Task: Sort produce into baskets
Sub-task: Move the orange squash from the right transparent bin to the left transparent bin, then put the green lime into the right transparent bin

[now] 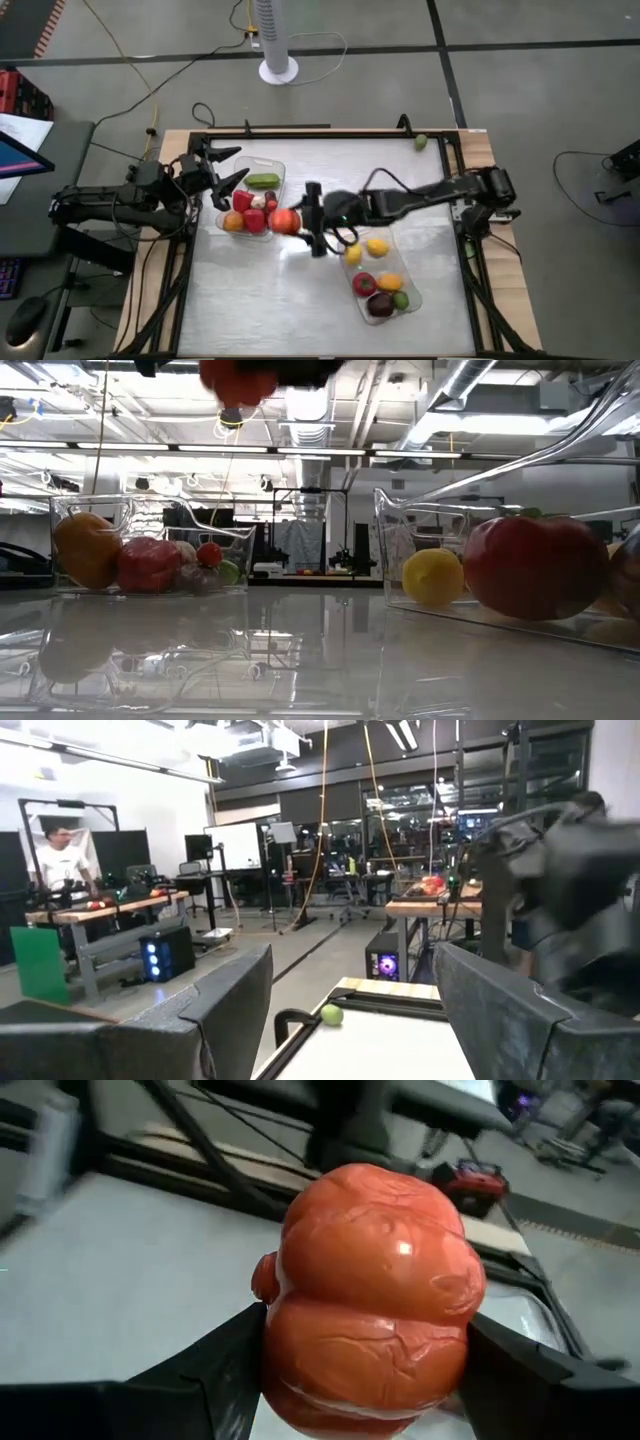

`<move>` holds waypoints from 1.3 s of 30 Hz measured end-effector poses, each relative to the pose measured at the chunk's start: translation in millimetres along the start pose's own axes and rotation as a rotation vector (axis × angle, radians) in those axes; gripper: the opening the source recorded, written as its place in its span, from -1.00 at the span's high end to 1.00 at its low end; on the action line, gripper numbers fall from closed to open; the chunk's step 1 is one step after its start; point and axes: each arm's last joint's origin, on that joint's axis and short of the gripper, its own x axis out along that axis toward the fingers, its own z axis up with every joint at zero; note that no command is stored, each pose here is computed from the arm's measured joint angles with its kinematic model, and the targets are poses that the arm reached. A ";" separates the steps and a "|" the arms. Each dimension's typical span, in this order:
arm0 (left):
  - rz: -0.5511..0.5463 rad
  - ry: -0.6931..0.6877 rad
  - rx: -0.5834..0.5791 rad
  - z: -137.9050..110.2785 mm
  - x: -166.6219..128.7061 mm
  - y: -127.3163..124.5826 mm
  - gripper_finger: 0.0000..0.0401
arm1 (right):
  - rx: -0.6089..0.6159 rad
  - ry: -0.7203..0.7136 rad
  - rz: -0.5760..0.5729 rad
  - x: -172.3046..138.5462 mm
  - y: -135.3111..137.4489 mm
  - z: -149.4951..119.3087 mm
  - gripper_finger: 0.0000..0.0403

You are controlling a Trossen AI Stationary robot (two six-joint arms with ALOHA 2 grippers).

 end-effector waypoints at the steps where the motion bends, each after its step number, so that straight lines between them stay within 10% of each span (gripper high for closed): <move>1: 0.000 0.000 0.000 0.0 0.0 0.0 -0.32 | 0.004 0.002 -0.012 5.5 -6.4 -4.8 -0.48; 15: -0.009 0.006 0.003 -0.5 -0.5 -0.1 -0.32 | 0.098 -0.096 -0.155 87.2 -68.2 -46.2 -0.49; 25: -0.008 0.002 0.035 -0.1 -0.5 -0.1 -0.32 | 0.119 0.059 -0.069 117.1 -82.6 -56.1 -0.85; 39: 0.009 0.011 0.056 -0.8 -0.5 0.4 -0.32 | 0.157 0.554 -0.292 18.4 -123.9 -46.0 -0.83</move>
